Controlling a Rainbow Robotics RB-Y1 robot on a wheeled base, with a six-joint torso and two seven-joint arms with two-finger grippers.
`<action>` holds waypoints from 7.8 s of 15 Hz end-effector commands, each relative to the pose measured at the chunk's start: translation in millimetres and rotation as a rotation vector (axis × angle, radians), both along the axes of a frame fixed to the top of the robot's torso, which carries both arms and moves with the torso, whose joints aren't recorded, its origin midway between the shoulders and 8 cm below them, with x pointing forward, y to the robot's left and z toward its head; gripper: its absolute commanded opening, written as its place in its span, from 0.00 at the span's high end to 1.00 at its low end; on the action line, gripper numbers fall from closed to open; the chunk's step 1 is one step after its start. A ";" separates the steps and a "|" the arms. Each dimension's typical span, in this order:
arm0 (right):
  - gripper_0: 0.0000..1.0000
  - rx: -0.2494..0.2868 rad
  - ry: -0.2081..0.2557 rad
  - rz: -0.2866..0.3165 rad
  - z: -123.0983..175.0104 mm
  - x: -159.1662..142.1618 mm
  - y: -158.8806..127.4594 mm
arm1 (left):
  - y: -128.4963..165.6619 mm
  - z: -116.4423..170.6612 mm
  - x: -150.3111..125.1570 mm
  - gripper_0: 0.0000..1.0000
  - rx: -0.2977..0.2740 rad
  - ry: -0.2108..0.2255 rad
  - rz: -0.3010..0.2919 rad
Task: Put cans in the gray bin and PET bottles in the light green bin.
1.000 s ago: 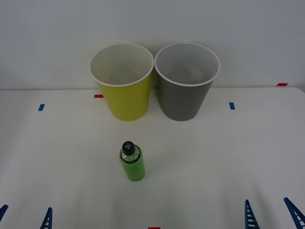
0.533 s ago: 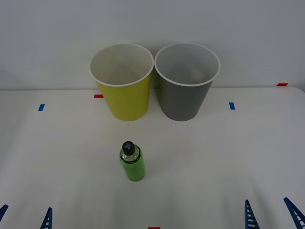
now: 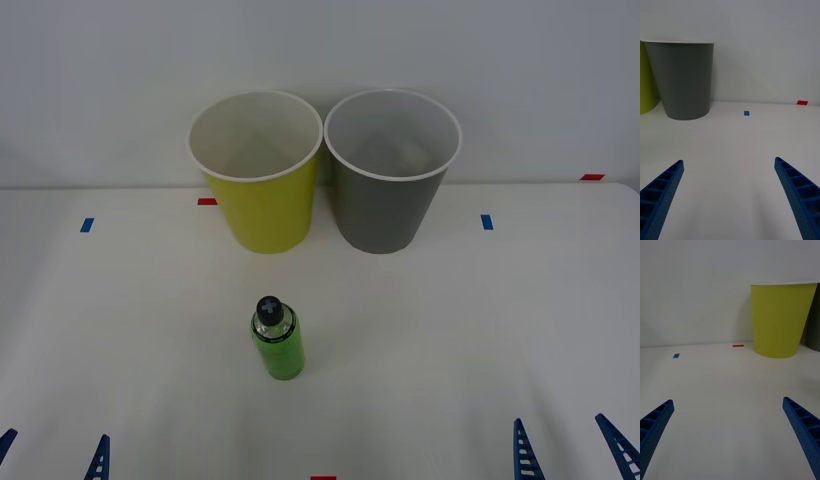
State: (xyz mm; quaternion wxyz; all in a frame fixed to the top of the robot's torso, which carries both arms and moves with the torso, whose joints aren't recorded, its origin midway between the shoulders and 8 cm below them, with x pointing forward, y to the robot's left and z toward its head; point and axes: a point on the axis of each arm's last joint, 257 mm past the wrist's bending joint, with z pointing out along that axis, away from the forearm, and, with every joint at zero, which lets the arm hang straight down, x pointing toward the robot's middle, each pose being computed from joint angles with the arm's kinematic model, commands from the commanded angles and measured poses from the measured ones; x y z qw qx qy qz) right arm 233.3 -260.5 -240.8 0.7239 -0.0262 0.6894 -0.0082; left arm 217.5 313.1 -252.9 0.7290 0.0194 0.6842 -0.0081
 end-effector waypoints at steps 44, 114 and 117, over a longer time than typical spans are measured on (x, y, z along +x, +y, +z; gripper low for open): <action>0.18 0.000 0.000 0.000 0.0 0.0 0.0 | -175.1 -6.8 125.6 0.00 0.043 -0.111 -0.748; 0.18 0.000 0.000 0.000 0.0 0.0 0.0 | -181.8 237.2 171.8 1.00 0.239 0.117 -0.570; 0.18 0.000 0.000 0.000 0.0 0.0 0.0 | -155.0 255.9 174.4 1.00 0.186 0.144 -0.536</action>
